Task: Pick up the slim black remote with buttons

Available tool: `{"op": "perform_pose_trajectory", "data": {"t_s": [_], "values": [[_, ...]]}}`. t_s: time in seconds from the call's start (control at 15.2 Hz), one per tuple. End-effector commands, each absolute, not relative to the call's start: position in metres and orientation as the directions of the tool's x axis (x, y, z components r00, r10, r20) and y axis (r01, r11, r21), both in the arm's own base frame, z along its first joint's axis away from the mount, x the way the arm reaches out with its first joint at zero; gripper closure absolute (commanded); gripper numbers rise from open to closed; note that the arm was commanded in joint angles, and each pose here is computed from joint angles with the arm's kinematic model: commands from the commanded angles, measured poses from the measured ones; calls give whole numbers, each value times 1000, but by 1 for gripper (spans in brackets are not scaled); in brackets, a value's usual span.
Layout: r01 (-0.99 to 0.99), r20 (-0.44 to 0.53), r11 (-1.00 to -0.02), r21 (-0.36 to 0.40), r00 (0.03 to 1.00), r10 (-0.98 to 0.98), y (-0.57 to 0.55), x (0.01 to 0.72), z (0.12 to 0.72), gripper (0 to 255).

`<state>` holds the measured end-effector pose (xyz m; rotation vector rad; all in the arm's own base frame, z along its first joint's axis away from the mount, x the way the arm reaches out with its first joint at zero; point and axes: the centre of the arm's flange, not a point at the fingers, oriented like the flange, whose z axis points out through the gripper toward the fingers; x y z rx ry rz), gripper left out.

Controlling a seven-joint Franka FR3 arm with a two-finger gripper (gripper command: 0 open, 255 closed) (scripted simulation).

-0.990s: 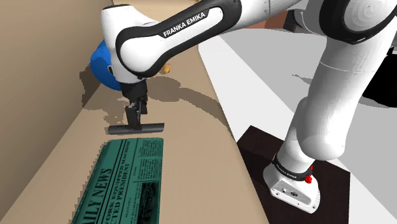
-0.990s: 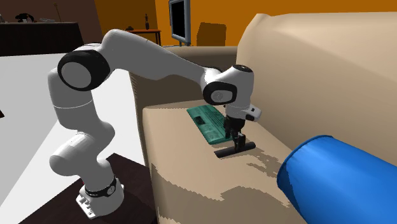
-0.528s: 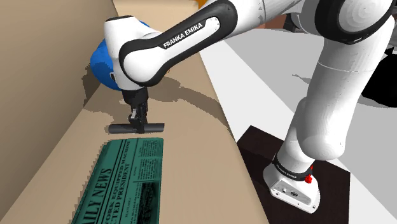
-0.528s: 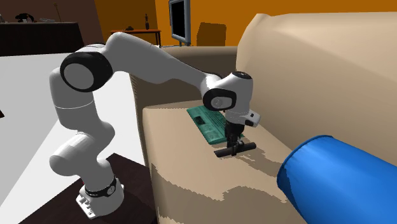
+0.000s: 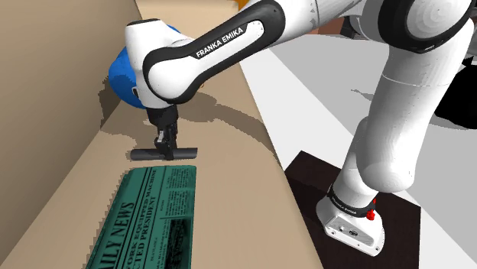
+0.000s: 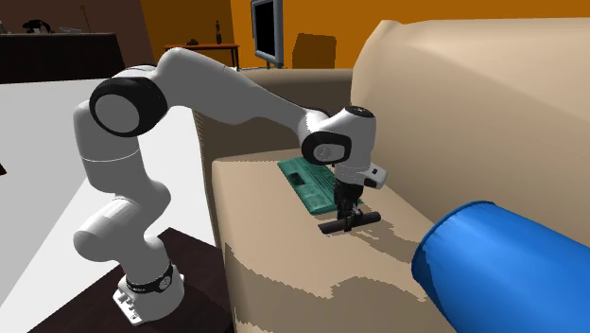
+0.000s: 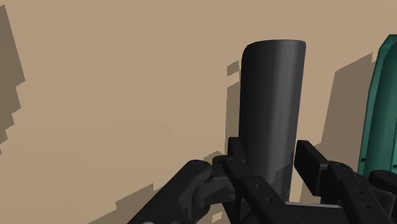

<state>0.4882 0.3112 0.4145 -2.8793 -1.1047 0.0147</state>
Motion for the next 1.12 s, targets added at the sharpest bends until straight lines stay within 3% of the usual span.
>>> {"op": "perform_pose_trajectory", "data": {"t_s": [0.0,1.06], "values": [[668,9,-742,-59,743,669,312,487,418,255],[668,9,-742,-59,743,669,312,487,493,255]]}}
